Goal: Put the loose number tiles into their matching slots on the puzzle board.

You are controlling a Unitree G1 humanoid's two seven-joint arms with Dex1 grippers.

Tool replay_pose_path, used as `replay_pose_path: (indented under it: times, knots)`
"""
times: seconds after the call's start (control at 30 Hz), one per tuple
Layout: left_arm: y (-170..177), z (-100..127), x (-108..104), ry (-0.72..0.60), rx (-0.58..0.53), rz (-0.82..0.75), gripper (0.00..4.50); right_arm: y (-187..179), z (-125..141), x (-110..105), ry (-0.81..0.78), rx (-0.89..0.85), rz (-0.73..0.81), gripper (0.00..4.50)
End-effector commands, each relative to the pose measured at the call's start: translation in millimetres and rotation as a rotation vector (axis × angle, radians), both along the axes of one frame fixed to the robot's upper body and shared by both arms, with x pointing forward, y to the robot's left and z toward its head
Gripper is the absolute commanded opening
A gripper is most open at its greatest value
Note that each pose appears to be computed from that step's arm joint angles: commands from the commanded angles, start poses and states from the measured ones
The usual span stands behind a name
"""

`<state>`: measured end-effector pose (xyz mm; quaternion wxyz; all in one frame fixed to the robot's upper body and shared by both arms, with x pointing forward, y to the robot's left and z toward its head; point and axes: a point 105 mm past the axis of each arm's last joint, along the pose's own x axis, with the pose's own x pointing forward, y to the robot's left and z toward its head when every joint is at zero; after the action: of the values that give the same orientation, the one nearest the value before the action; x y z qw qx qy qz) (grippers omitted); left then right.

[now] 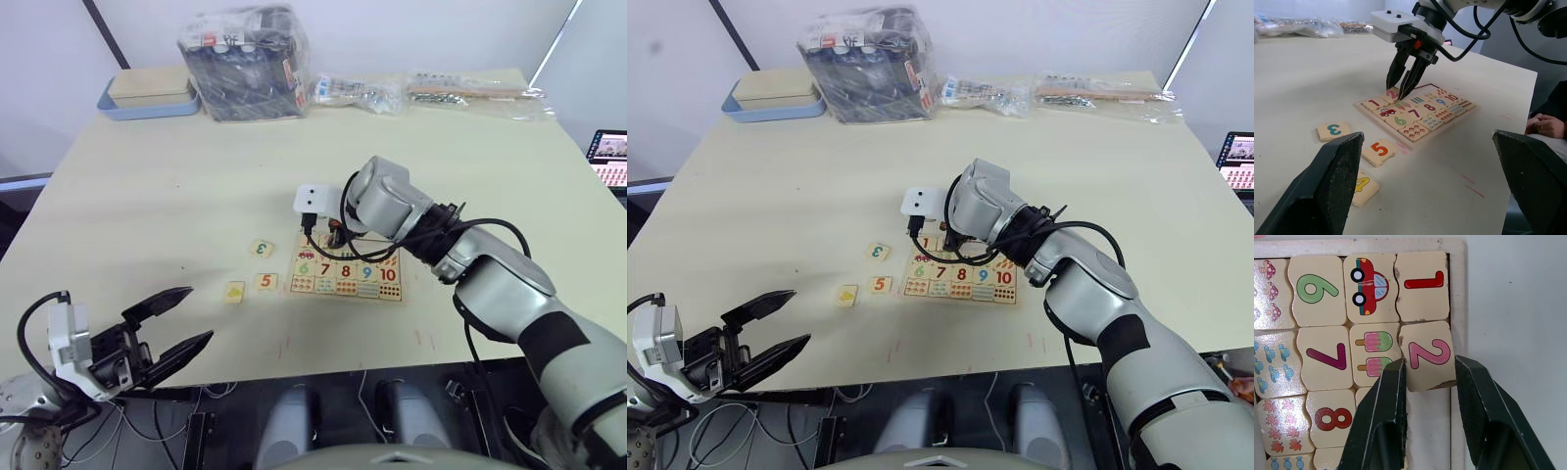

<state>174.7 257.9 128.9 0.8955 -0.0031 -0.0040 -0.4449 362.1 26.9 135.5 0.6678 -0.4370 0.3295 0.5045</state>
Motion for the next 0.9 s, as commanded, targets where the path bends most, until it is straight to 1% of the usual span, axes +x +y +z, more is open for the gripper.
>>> replay_pose_path:
  times: [0.03,0.5,0.57,0.6,0.63,0.73,0.77,0.9]
  knots:
    - [1.2,0.7,-1.4,-0.013,0.003,0.000,4.50,7.2,14.6,-0.3,-0.038,0.033,0.029,0.90]
    - [1.7,-1.2,-1.6,-0.014,0.002,0.001,4.50,7.3,14.6,-0.6,-0.040,0.031,0.036,0.90]
    - [1.7,-1.2,-1.5,-0.014,0.002,0.001,4.50,7.2,14.6,-0.6,-0.040,0.031,0.036,1.97]
    - [1.7,-1.2,-1.5,-0.014,0.002,0.001,4.50,7.3,14.7,-0.7,-0.040,0.031,0.037,2.27]
    - [1.6,-1.2,-1.5,-0.014,0.002,0.001,4.50,7.4,14.7,-0.8,-0.040,0.031,0.038,2.86]
    - [1.6,-0.9,-1.6,-0.014,0.002,0.001,4.50,7.6,15.0,-1.0,-0.041,0.033,0.039,4.18]
    - [1.5,-0.9,-1.6,-0.014,0.002,0.001,4.50,7.5,15.2,-0.8,-0.042,0.033,0.038,4.48]
    - [1.5,-0.2,-1.5,-0.015,0.003,0.001,4.50,5.2,18.6,1.3,-0.058,0.045,0.036,4.48]
